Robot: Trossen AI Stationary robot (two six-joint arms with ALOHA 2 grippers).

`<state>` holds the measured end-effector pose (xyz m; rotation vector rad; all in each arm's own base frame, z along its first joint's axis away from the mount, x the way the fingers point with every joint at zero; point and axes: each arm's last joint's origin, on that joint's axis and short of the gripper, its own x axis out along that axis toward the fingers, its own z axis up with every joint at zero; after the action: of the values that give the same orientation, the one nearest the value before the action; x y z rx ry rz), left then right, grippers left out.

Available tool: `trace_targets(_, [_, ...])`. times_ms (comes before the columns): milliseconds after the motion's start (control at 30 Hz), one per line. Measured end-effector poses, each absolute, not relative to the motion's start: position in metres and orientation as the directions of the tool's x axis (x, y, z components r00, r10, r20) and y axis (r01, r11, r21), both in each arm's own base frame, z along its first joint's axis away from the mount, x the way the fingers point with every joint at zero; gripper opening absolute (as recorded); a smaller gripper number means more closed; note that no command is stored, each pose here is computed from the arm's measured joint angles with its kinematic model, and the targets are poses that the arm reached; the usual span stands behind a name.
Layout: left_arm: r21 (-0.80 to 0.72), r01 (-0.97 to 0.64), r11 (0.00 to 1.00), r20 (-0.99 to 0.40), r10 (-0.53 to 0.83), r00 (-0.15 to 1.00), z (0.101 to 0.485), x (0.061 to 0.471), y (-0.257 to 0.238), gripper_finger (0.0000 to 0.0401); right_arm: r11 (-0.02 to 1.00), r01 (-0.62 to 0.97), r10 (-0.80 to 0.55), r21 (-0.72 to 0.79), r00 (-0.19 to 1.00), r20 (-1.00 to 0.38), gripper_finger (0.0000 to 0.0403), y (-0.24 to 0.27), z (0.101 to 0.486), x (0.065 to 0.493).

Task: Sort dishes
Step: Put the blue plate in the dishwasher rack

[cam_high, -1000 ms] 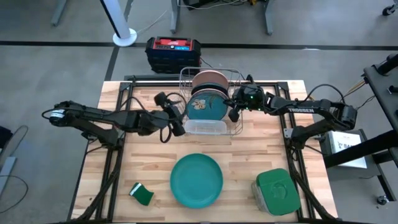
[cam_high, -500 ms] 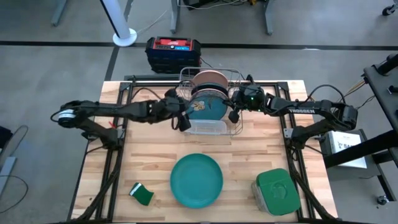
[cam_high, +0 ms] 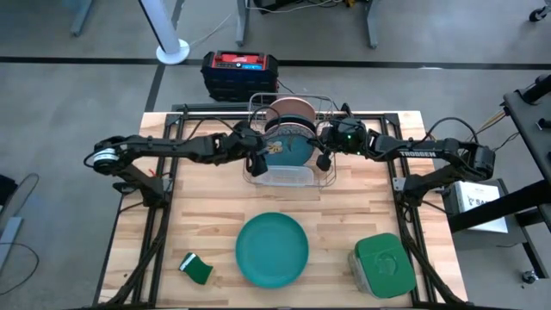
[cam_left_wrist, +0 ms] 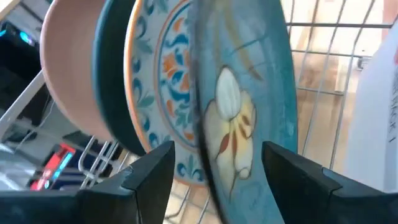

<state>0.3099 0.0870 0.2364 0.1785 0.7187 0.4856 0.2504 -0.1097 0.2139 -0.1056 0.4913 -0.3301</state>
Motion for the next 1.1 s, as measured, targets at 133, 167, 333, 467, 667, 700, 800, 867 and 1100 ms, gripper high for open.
trace_targets(133, [0.325, -0.352, 0.878, -0.596, 0.479, 0.645, 0.233, 0.312, 0.088, 0.0178, 0.942, 0.284, -0.336, -0.181, 0.830, -0.445, 0.0000, -0.110, 0.214, 0.250])
trace_targets(167, [0.327, -0.349, 0.879, -0.596, 0.478, 0.646, 0.233, 0.312, 0.088, 0.0160, 0.941, 0.283, -0.336, -0.184, 0.830, -0.445, 0.0000, -0.110, 0.214, 0.250])
trace_targets(333, [0.347, -0.345, 0.872, -0.586, 0.489, 0.646, 0.234, 0.312, 0.088, 0.0062, 0.941, 0.282, -0.336, -0.186, 0.830, -0.445, 0.0005, -0.110, 0.214, 0.250])
trace_targets(467, [0.346, -0.360, 0.866, -0.572, 0.499, 0.651, 0.236, 0.312, 0.089, 0.0017, 0.944, 0.277, -0.329, -0.178, 0.826, -0.457, 0.0025, -0.110, 0.215, 0.251])
trace_targets(667, [0.378, -0.330, 0.865, -0.564, 0.498, 0.659, 0.237, 0.313, 0.089, 0.0043, 0.942, 0.279, -0.335, -0.188, 0.835, -0.436, 0.0062, -0.111, 0.220, 0.253])
trace_targets(700, [0.378, -0.329, 0.865, -0.564, 0.498, 0.659, 0.237, 0.313, 0.089, 0.0044, 0.941, 0.281, -0.336, -0.189, 0.837, -0.431, 0.0068, -0.111, 0.221, 0.254])
trace_targets(800, [0.387, -0.322, 0.864, -0.561, 0.497, 0.662, 0.237, 0.314, 0.088, 0.0040, 0.940, 0.273, -0.336, -0.204, 0.842, -0.421, 0.0084, -0.112, 0.224, 0.255])
trace_targets(867, [0.389, -0.322, 0.863, -0.554, 0.499, 0.667, 0.237, 0.314, 0.088, 0.0036, 0.940, 0.267, -0.335, -0.214, 0.847, -0.414, 0.0092, -0.112, 0.227, 0.256])
trace_targets(1100, [0.399, -0.313, 0.862, -0.531, 0.496, 0.687, 0.240, 0.316, 0.088, 0.0034, 0.962, 0.208, -0.262, -0.178, 0.885, -0.385, 0.0112, -0.113, 0.237, 0.262])
